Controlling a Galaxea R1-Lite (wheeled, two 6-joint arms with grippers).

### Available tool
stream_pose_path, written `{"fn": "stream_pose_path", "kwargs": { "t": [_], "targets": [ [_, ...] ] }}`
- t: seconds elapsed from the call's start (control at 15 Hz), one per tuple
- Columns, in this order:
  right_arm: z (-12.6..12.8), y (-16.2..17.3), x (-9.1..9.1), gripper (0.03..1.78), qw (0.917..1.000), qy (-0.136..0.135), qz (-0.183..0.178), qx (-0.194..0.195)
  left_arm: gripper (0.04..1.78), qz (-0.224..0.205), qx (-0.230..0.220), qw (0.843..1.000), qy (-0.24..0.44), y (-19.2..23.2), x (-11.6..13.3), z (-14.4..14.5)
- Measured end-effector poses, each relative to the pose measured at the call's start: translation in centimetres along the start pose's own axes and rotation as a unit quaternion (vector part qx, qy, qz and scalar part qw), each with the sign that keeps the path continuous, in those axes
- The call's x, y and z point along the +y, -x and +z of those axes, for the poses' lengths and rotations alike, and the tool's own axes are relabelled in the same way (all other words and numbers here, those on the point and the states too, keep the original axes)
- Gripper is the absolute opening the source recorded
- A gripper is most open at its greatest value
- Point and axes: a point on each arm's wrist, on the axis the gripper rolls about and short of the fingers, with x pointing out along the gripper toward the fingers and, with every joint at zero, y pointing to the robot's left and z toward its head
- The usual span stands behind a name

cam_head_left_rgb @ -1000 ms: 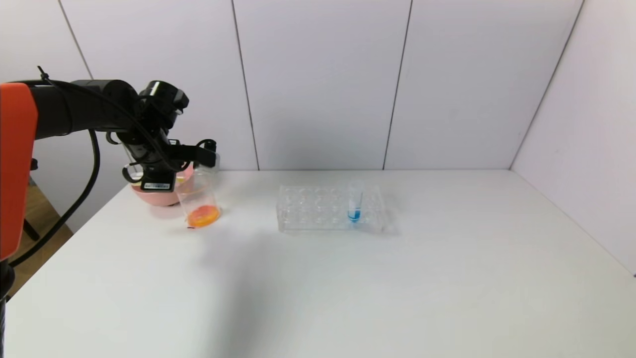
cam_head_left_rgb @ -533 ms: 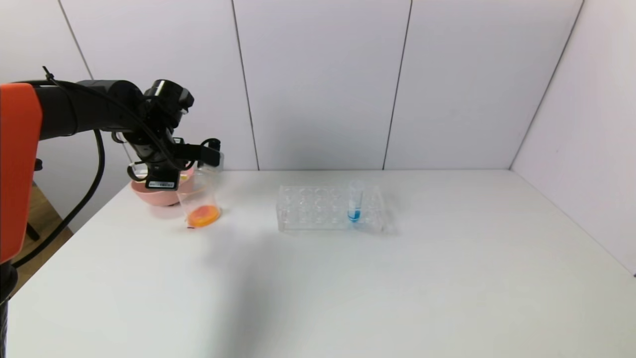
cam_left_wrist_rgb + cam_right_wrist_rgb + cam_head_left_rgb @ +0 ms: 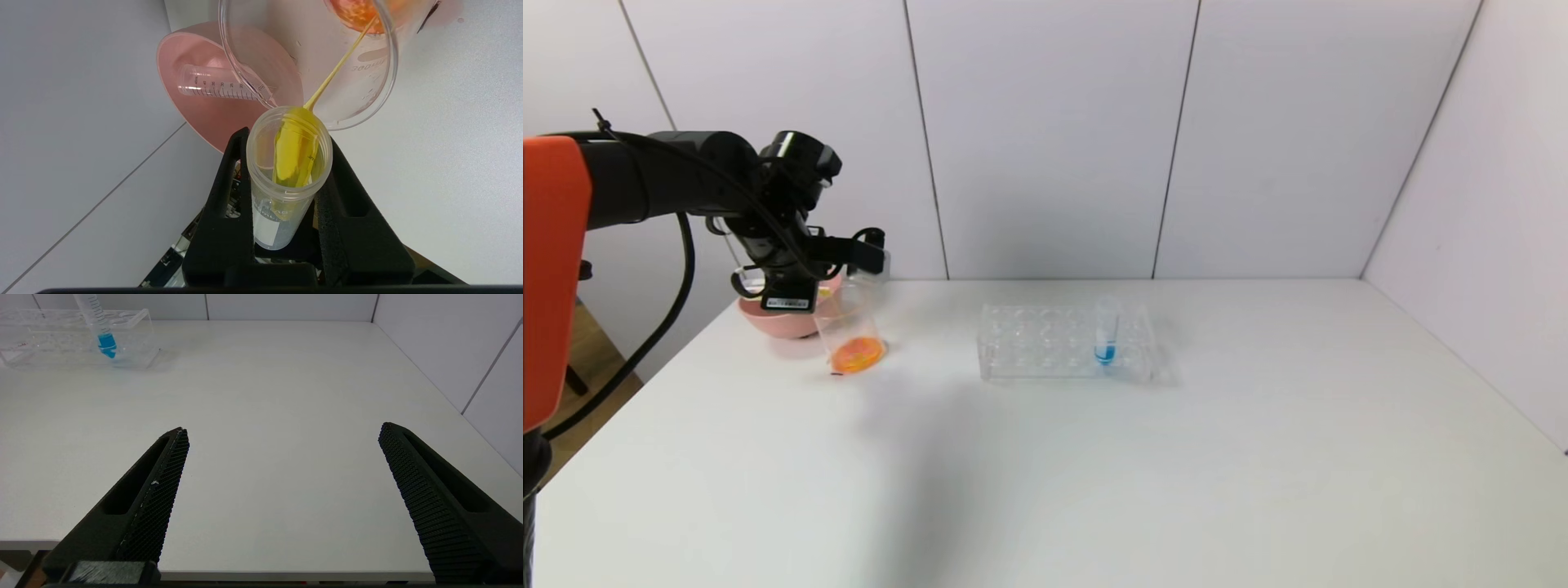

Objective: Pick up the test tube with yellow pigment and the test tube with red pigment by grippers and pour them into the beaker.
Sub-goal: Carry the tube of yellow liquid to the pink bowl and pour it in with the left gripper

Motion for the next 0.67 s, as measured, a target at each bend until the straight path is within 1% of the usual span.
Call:
{"fn": "stream_pose_path", "kwargs": {
  "t": [0.67],
  "targets": [
    [0.00, 0.00, 0.00, 1.70, 1.0000, 0.000, 0.000, 0.000, 0.45, 0.007, 0.009, 1.000, 0.012, 0.68, 0.19, -0.23]
  ]
}}
